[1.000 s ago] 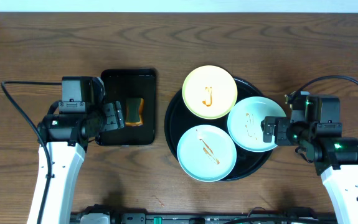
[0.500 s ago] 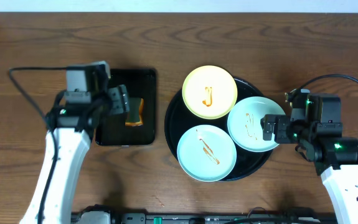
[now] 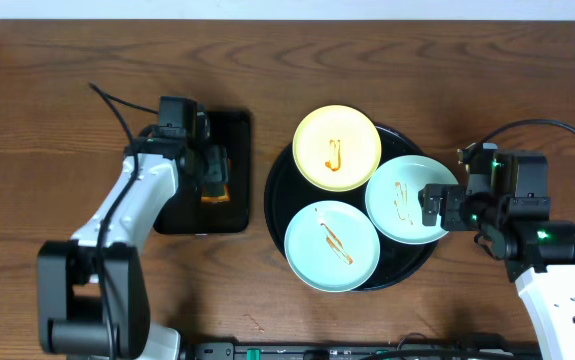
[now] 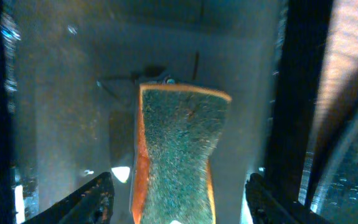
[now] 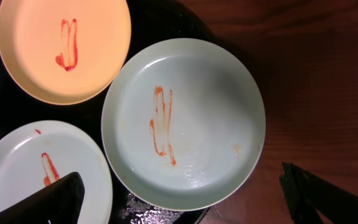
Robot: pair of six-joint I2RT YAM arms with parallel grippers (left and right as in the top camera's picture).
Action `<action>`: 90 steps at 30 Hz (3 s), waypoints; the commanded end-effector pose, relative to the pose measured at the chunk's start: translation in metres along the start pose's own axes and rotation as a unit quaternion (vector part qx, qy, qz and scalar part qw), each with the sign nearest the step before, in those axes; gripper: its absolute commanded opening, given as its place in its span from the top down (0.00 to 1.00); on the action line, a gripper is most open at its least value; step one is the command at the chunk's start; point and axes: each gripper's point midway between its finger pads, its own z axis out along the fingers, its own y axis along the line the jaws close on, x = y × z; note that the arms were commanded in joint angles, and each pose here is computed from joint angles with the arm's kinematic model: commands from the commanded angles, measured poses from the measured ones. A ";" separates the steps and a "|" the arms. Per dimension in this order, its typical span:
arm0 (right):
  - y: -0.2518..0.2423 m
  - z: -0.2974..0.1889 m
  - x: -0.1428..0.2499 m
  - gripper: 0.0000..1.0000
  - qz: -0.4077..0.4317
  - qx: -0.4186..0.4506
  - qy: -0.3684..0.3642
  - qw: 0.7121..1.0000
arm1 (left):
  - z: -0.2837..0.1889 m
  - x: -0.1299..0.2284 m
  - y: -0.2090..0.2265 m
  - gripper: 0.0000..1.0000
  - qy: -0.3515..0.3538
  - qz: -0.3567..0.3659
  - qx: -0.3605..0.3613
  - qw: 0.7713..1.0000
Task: Clean dirty plates on tray and stack at the side
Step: 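Lower left gripper and grasp the orange-green sponge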
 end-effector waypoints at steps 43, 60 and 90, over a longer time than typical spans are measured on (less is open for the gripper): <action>0.008 -0.005 -0.008 0.01 -0.018 -0.009 -0.012 1.000 | 0.036 0.023 0.003 0.74 0.058 0.007 -0.028 0.998; 0.008 -0.005 -0.008 0.01 -0.018 -0.009 -0.012 1.000 | -0.035 -0.015 -0.012 0.93 -0.055 -0.001 -0.001 0.998; 0.007 -0.005 -0.008 0.01 -0.018 -0.009 -0.012 1.000 | 0.018 0.025 -0.047 0.92 0.029 0.012 -0.001 1.000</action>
